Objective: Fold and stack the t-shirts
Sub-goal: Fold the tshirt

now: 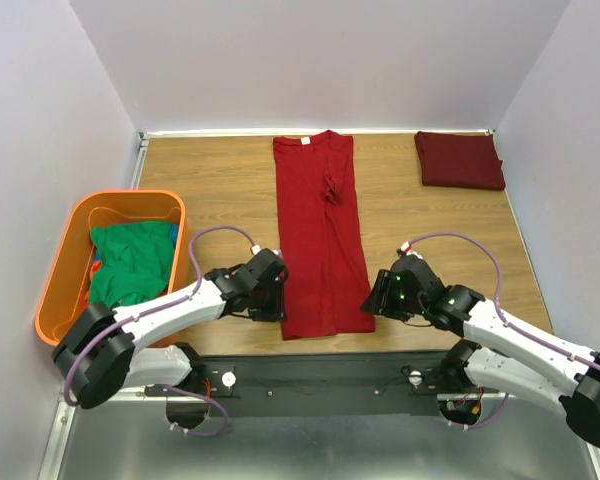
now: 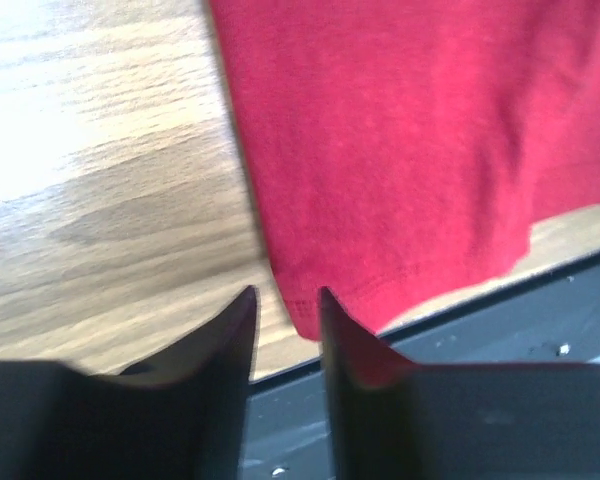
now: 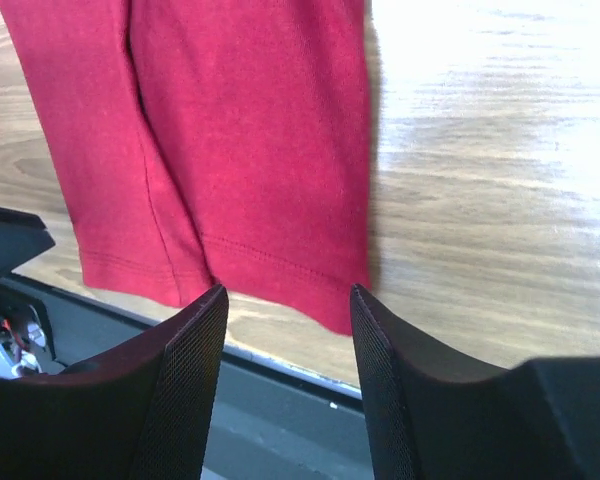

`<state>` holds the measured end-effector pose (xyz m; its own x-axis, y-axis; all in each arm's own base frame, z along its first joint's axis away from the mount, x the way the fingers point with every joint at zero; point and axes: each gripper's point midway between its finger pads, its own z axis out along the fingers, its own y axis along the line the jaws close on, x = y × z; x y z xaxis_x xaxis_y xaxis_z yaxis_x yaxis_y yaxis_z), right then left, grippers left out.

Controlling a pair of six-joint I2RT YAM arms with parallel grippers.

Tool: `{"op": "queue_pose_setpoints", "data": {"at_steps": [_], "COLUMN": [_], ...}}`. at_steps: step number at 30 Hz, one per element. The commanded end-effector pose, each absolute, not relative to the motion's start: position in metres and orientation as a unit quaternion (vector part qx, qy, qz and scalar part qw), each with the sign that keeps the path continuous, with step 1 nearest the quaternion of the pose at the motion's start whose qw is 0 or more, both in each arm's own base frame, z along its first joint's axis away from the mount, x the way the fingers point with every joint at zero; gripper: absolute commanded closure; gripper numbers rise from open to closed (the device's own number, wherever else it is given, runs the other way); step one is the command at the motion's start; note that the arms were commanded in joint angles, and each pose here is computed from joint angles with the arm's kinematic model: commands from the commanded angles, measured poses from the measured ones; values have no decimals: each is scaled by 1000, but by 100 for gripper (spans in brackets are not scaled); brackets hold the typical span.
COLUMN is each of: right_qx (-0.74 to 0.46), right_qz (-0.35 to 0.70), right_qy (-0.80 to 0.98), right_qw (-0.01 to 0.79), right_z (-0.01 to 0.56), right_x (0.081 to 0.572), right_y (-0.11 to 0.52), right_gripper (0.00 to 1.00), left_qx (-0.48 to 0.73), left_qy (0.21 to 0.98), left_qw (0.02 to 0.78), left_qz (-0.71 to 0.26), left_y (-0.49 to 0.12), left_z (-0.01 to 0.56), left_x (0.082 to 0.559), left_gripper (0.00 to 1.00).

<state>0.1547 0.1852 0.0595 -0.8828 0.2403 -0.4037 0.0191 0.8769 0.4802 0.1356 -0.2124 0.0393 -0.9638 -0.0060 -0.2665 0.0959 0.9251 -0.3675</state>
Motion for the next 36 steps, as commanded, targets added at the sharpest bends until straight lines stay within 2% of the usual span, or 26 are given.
{"op": "queue_pose_setpoints", "data": {"at_steps": [1,8,23,27,31,36], "right_qx": [79,87,105,99,99,98], "right_qz": [217,203,181,181,184,192], "right_qy": [946,955,957,960,960,959], "right_qw": [227,200,202,192,185,186], "right_z": [64,49,31,22,18,20], "right_x": [152,142,140,135,132,135], "right_y": [178,173,162,161,162,167], "right_gripper": [41,40,40,41,41,41], "left_qx": [34,14,-7,-7,-13,-16], "left_qy": [966,960,960,961,963,964], "left_qw": [137,126,93,91,86,85], "left_qz": [-217,-251,-262,-261,-254,-250], "left_y": [-216,-220,-217,-215,-211,-211], "left_z": [52,47,20,17,12,11], "left_x": [131,120,101,98,95,96], "left_gripper": [51,45,48,55,74,84]}}
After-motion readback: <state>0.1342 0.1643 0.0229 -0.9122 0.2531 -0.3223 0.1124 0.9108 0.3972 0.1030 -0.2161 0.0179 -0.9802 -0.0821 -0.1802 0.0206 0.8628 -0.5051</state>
